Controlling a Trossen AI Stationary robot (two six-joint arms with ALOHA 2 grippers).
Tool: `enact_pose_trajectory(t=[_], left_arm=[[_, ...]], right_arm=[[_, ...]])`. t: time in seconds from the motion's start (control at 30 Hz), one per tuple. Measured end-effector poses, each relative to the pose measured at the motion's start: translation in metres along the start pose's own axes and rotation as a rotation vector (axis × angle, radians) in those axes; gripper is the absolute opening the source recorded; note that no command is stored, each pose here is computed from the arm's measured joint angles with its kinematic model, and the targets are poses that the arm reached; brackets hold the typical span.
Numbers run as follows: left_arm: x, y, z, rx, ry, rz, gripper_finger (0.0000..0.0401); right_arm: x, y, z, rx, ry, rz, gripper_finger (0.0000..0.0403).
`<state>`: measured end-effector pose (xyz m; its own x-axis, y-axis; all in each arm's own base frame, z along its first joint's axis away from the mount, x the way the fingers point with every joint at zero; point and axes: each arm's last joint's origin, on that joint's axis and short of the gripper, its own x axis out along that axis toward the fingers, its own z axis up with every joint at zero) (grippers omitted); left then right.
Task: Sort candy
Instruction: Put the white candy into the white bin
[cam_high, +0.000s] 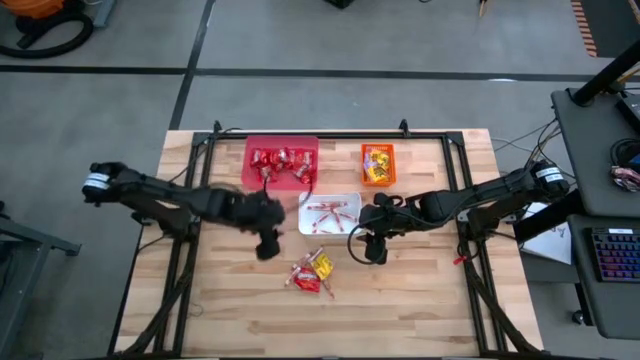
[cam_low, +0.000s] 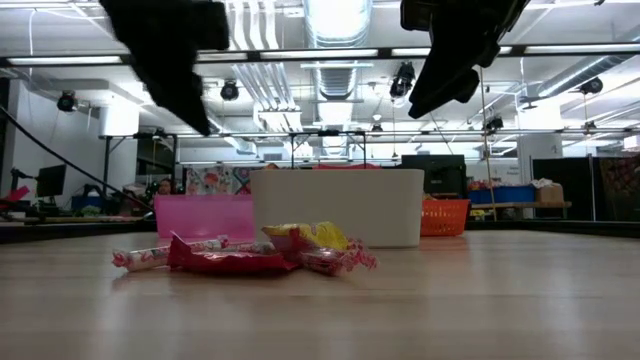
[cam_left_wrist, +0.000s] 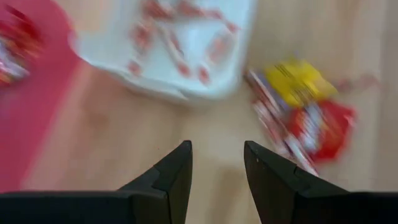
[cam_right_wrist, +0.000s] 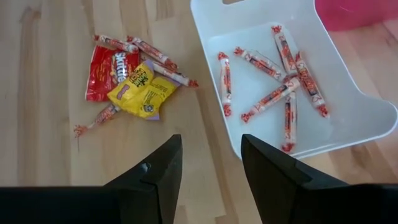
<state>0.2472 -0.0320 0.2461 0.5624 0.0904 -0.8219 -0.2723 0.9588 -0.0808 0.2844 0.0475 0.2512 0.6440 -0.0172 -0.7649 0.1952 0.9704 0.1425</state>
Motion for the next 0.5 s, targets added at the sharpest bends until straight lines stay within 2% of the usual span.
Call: enact_pose_trajectory(t=[0.23, 0.5], left_arm=[[-0.001, -0.051, -0.029, 0.029, 0.065, -0.078, 0.0137], [0.009, -0.087, -0.049, 0.043, 0.054, -0.084, 0.0168]], right_arm=[[0.000, 0.000, 0.000, -0.033, -0.002, 0.001, 0.0160], [0.000, 0.000, 0.001, -0.028, -0.006, 0.004, 0.0160]])
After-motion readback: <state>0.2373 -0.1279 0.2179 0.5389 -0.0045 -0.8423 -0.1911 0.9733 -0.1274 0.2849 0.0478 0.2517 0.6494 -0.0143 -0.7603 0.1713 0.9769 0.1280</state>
